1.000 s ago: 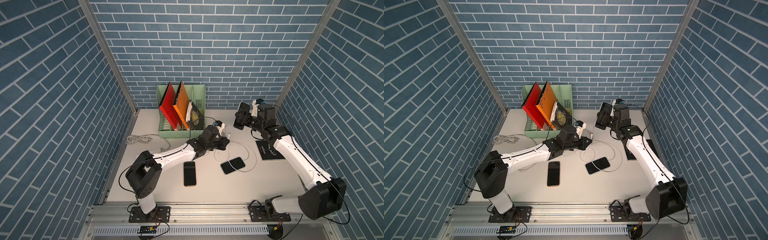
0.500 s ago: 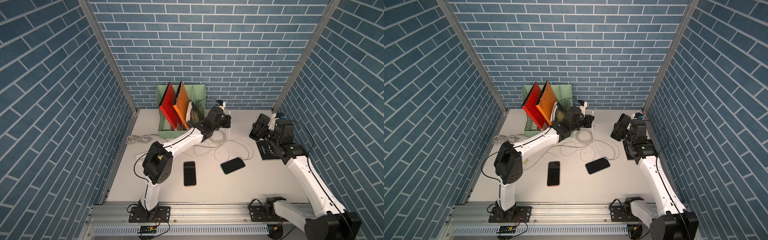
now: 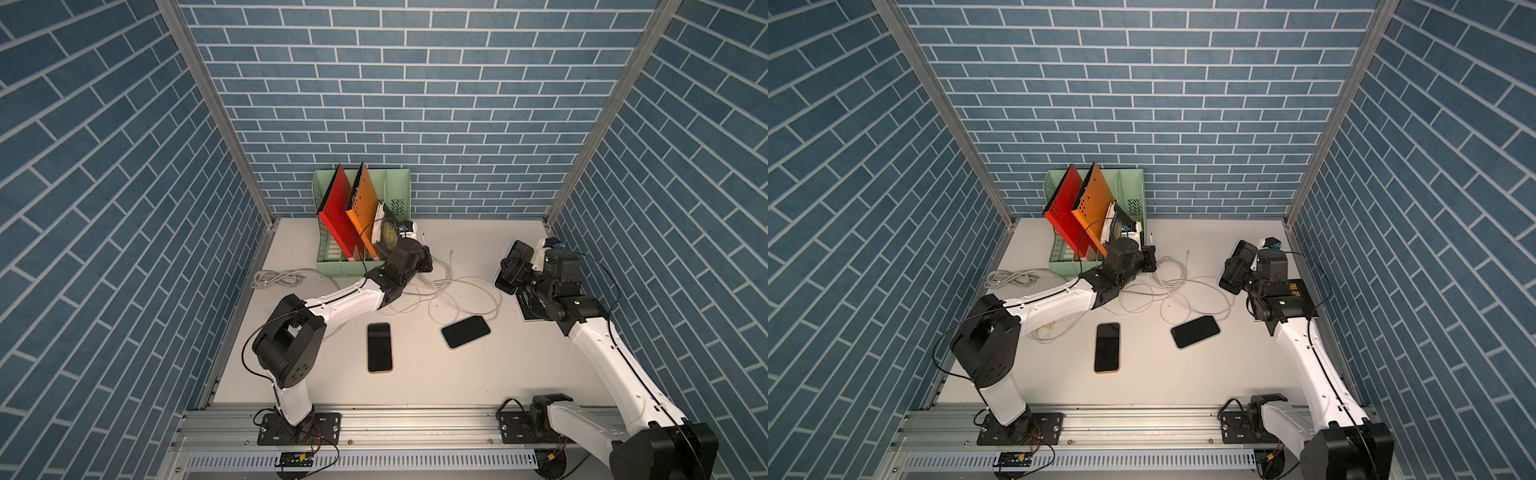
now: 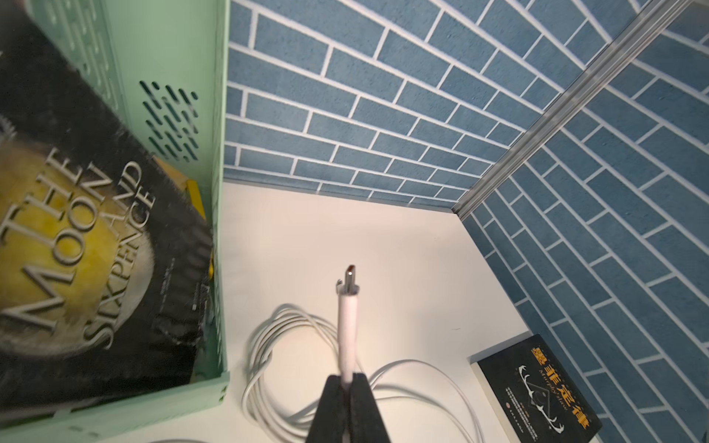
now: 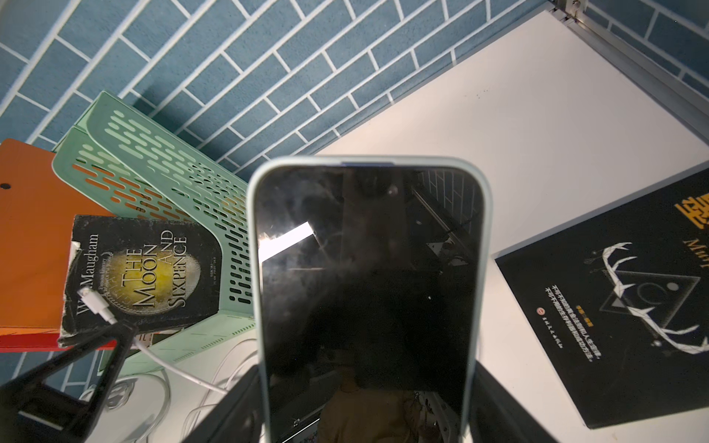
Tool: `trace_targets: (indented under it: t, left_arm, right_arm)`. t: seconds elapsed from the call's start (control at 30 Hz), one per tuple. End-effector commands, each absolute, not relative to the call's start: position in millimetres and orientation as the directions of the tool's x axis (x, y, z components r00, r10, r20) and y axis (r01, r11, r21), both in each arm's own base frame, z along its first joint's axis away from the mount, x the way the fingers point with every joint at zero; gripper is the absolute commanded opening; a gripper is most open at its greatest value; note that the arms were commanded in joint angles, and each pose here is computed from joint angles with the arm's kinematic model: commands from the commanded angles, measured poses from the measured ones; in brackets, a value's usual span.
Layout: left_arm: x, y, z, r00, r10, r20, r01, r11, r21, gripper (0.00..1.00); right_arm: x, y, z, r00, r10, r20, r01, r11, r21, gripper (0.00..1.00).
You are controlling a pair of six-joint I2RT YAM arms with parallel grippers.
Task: Unplug the charging cable from the phone
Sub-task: Remove the charging cable from the phone.
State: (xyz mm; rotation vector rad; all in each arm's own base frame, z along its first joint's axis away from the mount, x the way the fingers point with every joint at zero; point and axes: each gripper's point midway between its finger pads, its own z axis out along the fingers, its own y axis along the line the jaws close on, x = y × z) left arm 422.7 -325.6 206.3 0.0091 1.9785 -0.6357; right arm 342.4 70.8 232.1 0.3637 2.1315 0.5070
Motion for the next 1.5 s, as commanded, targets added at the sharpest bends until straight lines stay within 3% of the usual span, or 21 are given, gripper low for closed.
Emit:
trace_targets:
  t: [0.0,0.4,0.43,0.57,0.67,0.77,1.1,1.47]
  left_arm:
    - [417,-307,213,-0.431,-0.333,-0.839,0.235,0.856,-0.46,0.0]
    - [388,-252,161,-0.438,-0.393,-0.809,0.054,0.886,-0.46,0.0]
    - [387,-251,157,-0.444,-0.389,-0.807,0.048,0.889,-0.455,0.03]
    - [384,-242,144,-0.471,-0.377,-0.798,-0.001,0.904,-0.427,0.46]
    - [380,-237,142,-0.475,-0.37,-0.798,-0.013,0.91,-0.414,0.61]
    - [376,-233,147,-0.476,-0.36,-0.802,-0.01,0.914,-0.405,0.68]
    - [353,-209,183,-0.457,-0.331,-0.826,0.004,0.927,-0.374,0.77]
    - [316,-171,162,-0.501,-0.327,-0.801,-0.065,0.937,-0.342,0.77]
  right_arm:
    - [350,78,246,-0.522,0.452,-0.724,0.013,0.852,0.523,0.14]
    - [348,79,240,-0.53,0.456,-0.715,0.013,0.848,0.531,0.13]
    - [347,80,239,-0.533,0.456,-0.713,0.012,0.847,0.532,0.13]
    - [345,82,235,-0.548,0.453,-0.703,0.007,0.843,0.538,0.13]
    - [343,90,230,-0.582,0.429,-0.691,-0.026,0.839,0.543,0.15]
    - [340,105,219,-0.647,0.361,-0.671,-0.066,0.851,0.521,0.15]
    - [308,190,190,-0.801,0.059,-0.596,-0.268,0.855,0.444,0.14]
    - [241,301,133,-0.882,-0.196,-0.429,-0.399,0.796,0.455,0.13]
